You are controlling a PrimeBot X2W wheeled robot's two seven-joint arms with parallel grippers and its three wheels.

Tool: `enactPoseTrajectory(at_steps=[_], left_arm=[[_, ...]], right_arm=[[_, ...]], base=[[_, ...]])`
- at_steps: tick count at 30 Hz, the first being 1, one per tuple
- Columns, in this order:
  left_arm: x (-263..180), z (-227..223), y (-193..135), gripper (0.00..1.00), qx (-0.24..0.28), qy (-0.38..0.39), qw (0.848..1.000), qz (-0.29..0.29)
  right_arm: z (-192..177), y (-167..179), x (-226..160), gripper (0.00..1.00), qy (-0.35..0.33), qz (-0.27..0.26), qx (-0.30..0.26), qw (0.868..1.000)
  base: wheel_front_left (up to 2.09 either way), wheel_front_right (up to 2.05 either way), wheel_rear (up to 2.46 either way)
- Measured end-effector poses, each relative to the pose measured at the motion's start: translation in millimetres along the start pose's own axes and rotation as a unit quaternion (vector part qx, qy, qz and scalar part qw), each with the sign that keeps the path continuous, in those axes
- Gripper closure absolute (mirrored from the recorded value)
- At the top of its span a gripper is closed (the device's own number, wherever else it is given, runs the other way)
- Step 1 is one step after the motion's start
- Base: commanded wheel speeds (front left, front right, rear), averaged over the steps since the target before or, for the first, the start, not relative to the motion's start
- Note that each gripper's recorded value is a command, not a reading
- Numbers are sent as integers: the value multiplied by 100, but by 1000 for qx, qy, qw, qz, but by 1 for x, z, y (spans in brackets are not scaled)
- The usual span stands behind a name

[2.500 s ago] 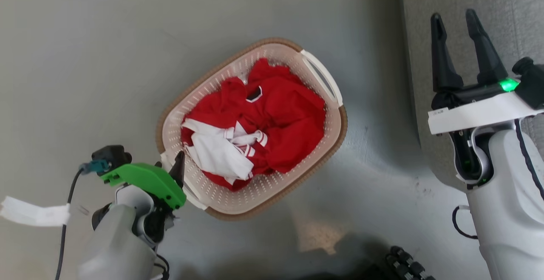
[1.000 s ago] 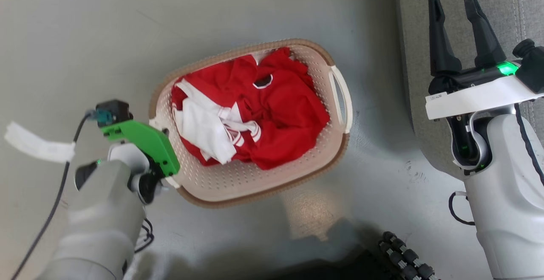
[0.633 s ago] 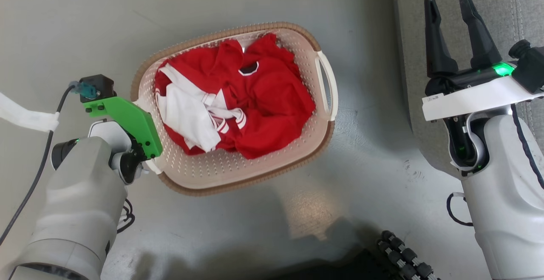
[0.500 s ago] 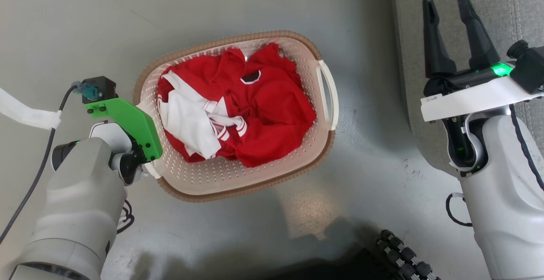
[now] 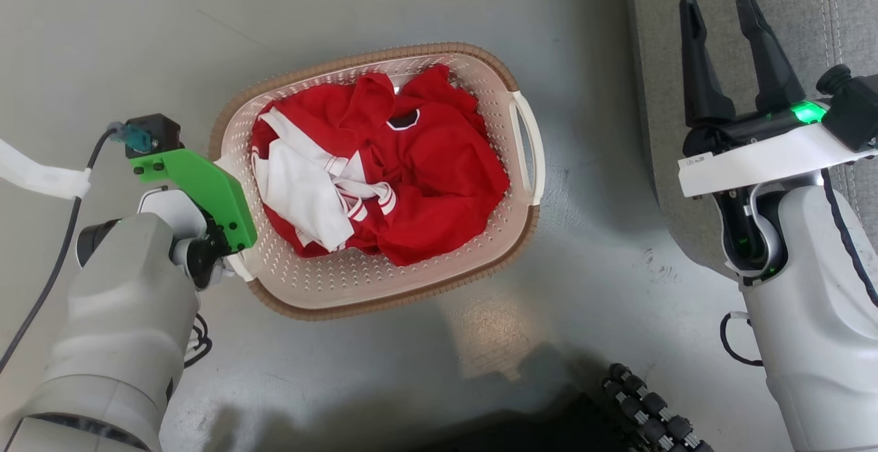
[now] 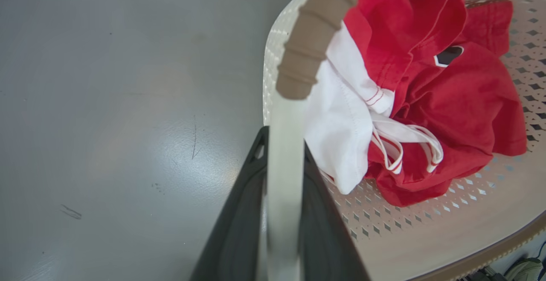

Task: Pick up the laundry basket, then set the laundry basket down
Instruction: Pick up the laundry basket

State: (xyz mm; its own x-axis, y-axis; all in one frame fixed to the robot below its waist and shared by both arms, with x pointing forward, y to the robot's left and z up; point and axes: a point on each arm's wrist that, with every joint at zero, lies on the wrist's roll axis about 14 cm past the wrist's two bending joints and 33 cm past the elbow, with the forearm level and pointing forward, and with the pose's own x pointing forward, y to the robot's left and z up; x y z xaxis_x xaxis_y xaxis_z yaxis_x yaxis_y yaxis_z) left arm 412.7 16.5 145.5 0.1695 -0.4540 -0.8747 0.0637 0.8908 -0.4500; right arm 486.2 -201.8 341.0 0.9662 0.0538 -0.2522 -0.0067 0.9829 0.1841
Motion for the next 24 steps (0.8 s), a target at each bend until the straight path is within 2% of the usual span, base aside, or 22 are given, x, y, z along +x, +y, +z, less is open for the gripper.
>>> enactPoseTrajectory(at_steps=[1, 2, 14, 24], left_arm=[[0, 1, 0, 26, 0, 0, 1000, 0], [1, 1, -1, 0, 1, 2, 1000, 0], [-3, 10, -5, 0, 3, -15, 1000, -5], [-24, 21, -7, 0, 5, -70, 998, 1]], right_arm=[[0, 0, 0, 0, 1, 0, 0, 1000], [-1, 0, 0, 0, 1, 0, 0, 1000], [3, 1, 0, 0, -3, 1, 2, 1000], [21, 12, -5, 0, -22, 3, 21, 1000]], base=[[0, 0, 0], [0, 0, 0], [0, 0, 0], [0, 0, 0]])
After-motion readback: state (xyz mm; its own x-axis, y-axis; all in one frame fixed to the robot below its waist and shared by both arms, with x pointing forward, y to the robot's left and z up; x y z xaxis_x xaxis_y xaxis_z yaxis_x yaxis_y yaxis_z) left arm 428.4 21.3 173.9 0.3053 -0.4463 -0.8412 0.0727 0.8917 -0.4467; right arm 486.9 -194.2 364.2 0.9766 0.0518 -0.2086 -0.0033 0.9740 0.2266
